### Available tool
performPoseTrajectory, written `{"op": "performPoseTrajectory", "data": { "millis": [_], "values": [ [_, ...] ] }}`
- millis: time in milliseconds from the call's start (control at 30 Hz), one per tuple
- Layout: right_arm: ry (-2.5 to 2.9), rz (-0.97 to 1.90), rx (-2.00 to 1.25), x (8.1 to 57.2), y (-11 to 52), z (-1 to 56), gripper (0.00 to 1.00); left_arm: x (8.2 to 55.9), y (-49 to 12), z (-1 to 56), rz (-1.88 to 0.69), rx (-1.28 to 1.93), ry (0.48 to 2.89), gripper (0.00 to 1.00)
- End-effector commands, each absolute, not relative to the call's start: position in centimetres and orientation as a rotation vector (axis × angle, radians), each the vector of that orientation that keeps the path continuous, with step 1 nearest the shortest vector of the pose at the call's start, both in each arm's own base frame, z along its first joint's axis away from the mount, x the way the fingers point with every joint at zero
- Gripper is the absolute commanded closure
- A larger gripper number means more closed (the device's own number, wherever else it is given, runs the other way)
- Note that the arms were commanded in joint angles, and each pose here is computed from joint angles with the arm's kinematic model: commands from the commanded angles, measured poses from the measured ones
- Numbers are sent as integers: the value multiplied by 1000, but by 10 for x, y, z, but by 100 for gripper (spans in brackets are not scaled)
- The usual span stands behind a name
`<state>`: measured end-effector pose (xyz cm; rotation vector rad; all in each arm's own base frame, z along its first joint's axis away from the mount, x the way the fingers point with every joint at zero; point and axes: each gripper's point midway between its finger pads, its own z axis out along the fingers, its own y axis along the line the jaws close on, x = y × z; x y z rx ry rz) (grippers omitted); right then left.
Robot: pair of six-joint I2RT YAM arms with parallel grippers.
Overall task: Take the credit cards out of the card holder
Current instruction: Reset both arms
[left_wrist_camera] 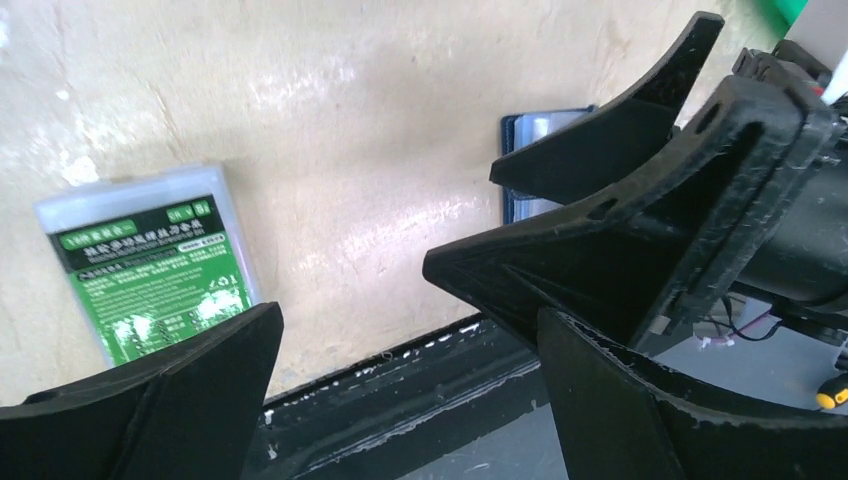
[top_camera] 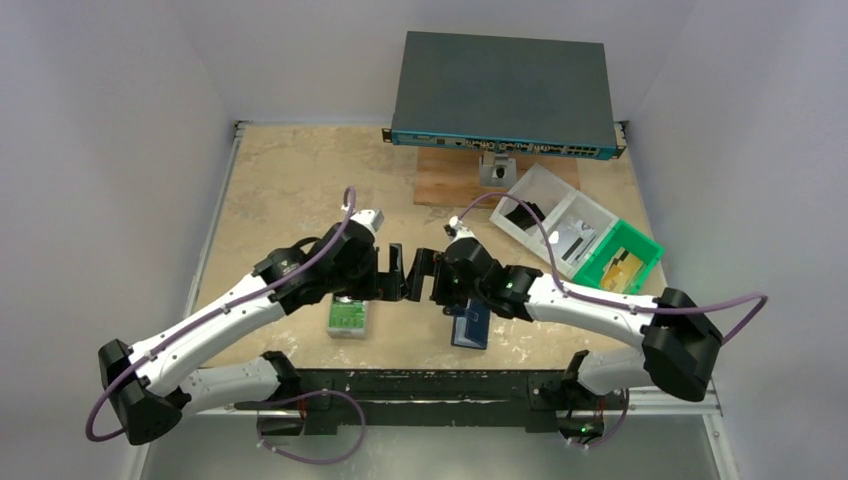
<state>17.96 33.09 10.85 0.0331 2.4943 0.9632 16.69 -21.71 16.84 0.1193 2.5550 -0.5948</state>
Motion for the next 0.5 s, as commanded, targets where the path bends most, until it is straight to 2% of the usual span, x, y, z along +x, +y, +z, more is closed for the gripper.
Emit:
{"op": "performPoseTrajectory", "data": {
  "millis": [0, 200, 467],
  "values": [
    [2351, 1018, -12, 192, 338, 164, 1, 178, -204, 204, -543, 133, 2450, 0],
    [2234, 961, 26, 207, 323, 194, 1, 185, -199, 226, -546, 123, 2370, 0],
    [2195, 928, 27, 212, 315, 206, 1, 187, -201, 228, -549, 134, 2354, 0]
  ]
}}
